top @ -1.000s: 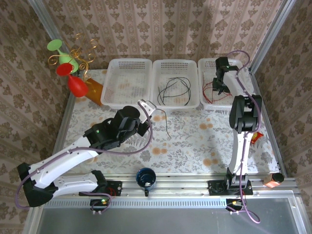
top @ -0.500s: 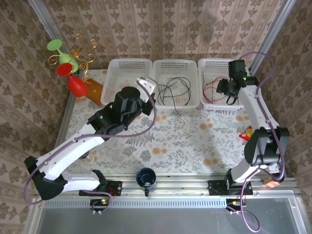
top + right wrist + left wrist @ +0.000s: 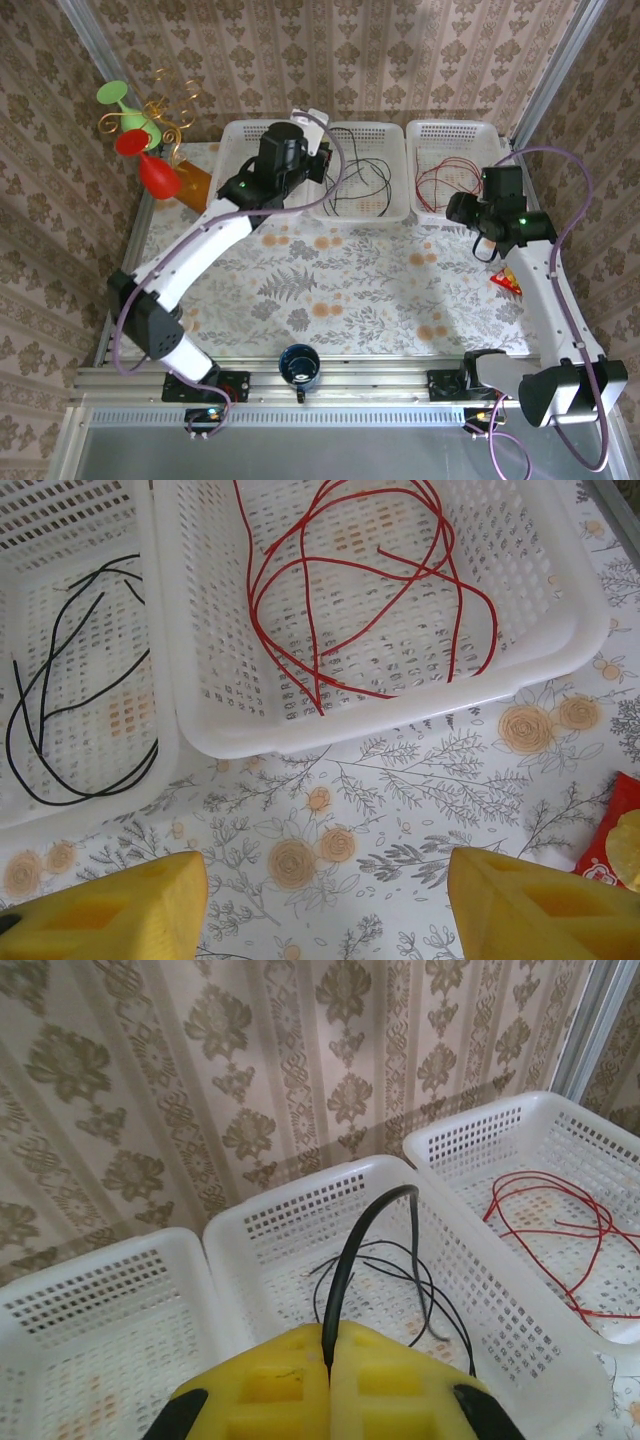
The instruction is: Untangle the cables
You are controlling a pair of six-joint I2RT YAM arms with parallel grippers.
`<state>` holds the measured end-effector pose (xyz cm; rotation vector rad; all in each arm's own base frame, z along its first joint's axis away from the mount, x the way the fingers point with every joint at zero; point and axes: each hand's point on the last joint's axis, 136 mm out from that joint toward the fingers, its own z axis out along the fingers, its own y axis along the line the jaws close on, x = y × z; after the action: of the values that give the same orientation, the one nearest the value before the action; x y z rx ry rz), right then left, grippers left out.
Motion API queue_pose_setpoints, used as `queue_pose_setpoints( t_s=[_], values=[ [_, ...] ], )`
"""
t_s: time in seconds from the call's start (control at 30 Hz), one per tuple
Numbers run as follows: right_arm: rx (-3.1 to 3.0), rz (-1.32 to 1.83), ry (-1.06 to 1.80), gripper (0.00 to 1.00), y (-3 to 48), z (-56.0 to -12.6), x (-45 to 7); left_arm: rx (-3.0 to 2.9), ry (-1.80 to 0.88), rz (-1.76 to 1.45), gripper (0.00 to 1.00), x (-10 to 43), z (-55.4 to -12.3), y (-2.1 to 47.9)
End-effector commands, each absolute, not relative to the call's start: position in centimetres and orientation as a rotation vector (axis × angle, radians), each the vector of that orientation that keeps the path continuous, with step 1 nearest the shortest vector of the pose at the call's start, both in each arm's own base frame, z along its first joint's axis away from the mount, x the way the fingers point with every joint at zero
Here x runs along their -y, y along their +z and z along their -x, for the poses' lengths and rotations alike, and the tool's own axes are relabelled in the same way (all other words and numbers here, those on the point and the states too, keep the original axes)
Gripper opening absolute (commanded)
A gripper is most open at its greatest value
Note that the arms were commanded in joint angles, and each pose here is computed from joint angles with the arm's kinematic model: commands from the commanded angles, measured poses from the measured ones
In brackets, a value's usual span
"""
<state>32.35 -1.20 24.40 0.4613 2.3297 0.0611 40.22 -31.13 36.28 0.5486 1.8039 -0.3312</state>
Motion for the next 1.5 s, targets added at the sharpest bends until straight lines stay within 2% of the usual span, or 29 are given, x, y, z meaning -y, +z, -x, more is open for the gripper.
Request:
queue_pose_setpoints(
  t_s=[0.0,0.37,0.57,0.73,0.8,0.87,0.93,1.07,1.27,1.33,1.4,1.47],
  values=[
    [-2.348,-0.450,0.065,0.66,24.7,-31.5,1.0,-1.809,-0.418,-0.535,0.00,32.7,-42.2,35.8],
    [-2.341,-0.445,0.099,0.66,25.6,-30.9,0.6,-2.193,-0.316,-0.586,0.00,35.9,-49.6,20.5],
    [-2.346,-0.458,0.172,0.65,25.2,-30.0,-0.3,-2.306,-0.280,-0.642,0.00,37.0,-50.8,14.6],
    [-2.353,-0.459,0.181,0.65,24.8,-29.4,-0.5,-2.373,-0.323,-0.626,0.00,37.3,-51.4,12.0],
    [-2.363,-0.455,0.176,0.65,24.5,-29.3,-0.5,-2.369,-0.354,-0.625,0.25,37.6,-51.5,12.3],
    [-2.365,-0.450,0.175,0.65,24.4,-29.3,-0.5,-2.350,-0.349,-0.627,0.57,37.3,-51.5,13.4],
    [-2.365,-0.449,0.176,0.65,24.3,-29.3,-0.5,-2.323,-0.341,-0.628,0.73,37.1,-51.6,14.7],
    [-2.363,-0.450,0.191,0.65,24.4,-29.7,-0.7,-2.262,-0.337,-0.604,0.83,36.4,-51.7,18.1],
    [-2.341,-0.454,0.179,0.70,24.4,-29.6,-0.5,-2.162,-0.318,-0.618,0.93,35.7,-50.8,23.5],
    [-2.334,-0.457,0.170,0.76,24.2,-29.7,-0.3,-2.136,-0.317,-0.618,0.96,35.2,-50.2,25.1],
    [-2.325,-0.463,0.158,0.86,24.0,-29.9,-0.1,-2.100,-0.350,-0.645,1.00,35.0,-49.0,26.8],
    [-2.303,-0.469,0.149,0.99,23.8,-30.2,0.1,-2.048,-0.396,-0.636,1.00,34.5,-47.5,28.5]
  ],
)
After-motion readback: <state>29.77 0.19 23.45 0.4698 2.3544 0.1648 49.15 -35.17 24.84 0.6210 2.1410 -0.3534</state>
